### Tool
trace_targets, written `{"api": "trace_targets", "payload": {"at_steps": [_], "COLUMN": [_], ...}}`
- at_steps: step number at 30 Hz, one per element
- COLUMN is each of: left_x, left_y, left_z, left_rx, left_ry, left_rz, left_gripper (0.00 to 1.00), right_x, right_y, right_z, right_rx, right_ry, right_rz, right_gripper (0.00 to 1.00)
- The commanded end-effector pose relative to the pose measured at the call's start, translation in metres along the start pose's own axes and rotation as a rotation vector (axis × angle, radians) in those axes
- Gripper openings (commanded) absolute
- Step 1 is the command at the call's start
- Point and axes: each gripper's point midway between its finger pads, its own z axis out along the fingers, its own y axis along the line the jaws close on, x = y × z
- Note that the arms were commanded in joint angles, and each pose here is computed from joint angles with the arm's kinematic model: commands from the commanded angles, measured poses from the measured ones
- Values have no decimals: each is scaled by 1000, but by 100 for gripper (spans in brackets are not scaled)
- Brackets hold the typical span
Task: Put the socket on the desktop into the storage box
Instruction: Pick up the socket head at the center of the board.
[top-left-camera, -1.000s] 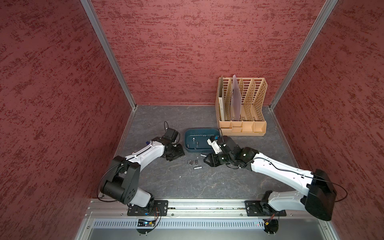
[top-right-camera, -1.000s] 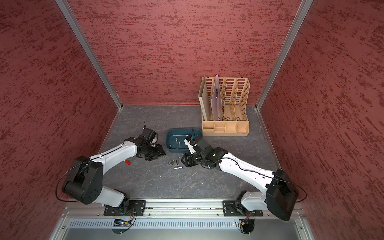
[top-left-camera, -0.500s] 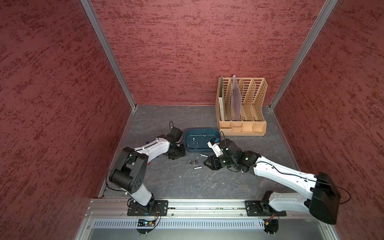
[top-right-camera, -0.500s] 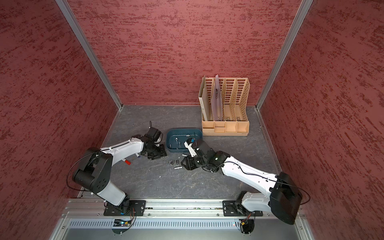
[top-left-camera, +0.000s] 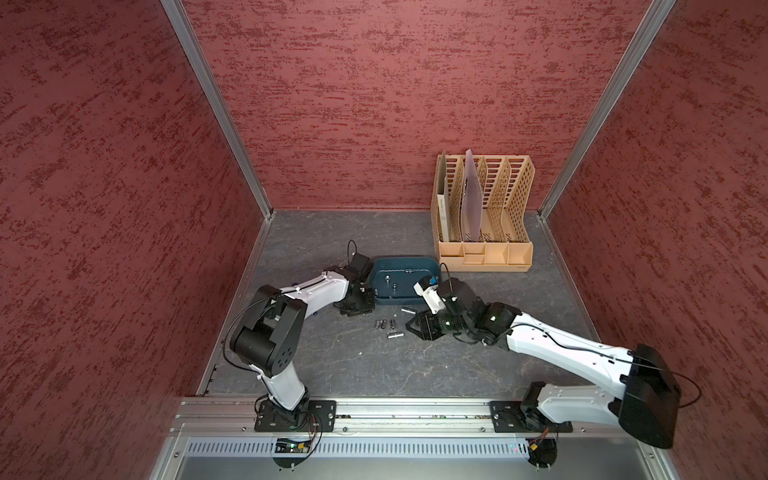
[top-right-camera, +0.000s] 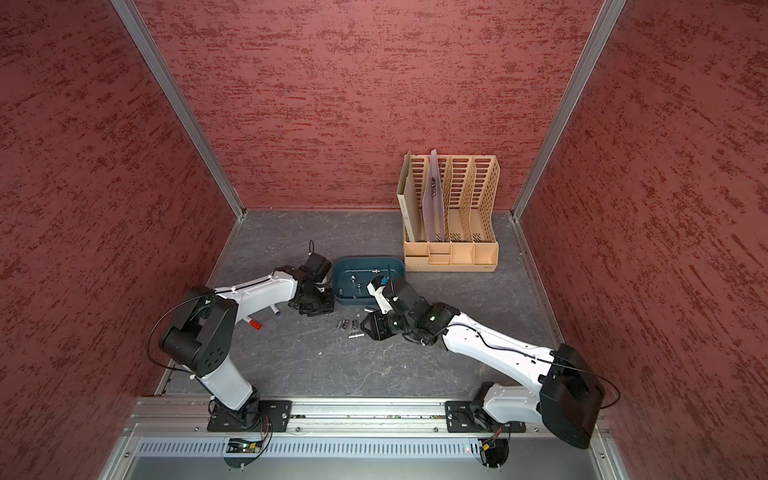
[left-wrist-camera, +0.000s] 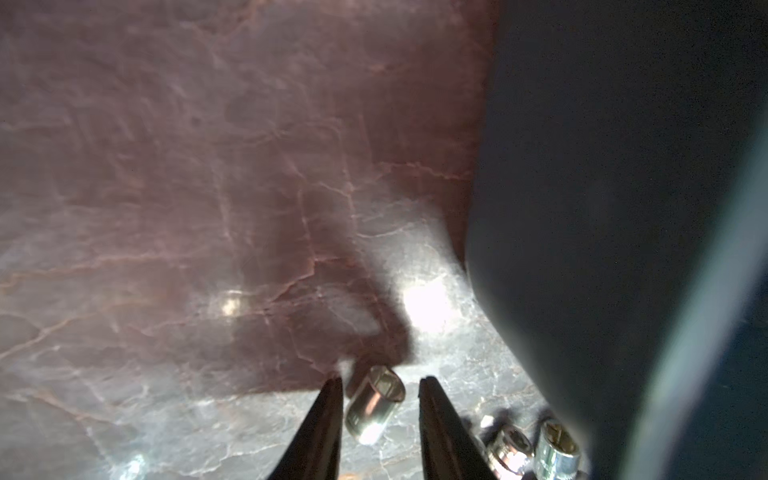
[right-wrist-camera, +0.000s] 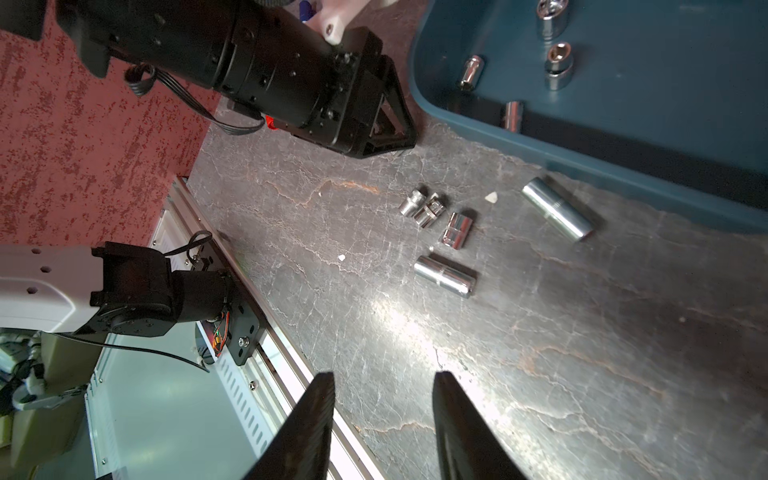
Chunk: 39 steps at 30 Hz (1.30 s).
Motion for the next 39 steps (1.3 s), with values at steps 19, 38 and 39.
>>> {"api": "trace_targets", "payload": {"at_steps": [19, 38, 39], "left_x": [13, -2, -5], "left_y": [4, -24, -27], "left_z": [8, -64, -67], "left_rx": [-124, 36, 46], "left_ry": [3, -113, -119], "left_rz": [83, 51, 52], "left_gripper": [9, 8, 8], "right_x": [2, -11, -12], "right_y": [-1, 2, 1], "right_z": [3, -2, -3], "right_rx": [-8, 1, 8], "right_ry": [-11, -59, -61], "right_rz": [4, 40, 44], "right_gripper": [44, 43, 43]}}
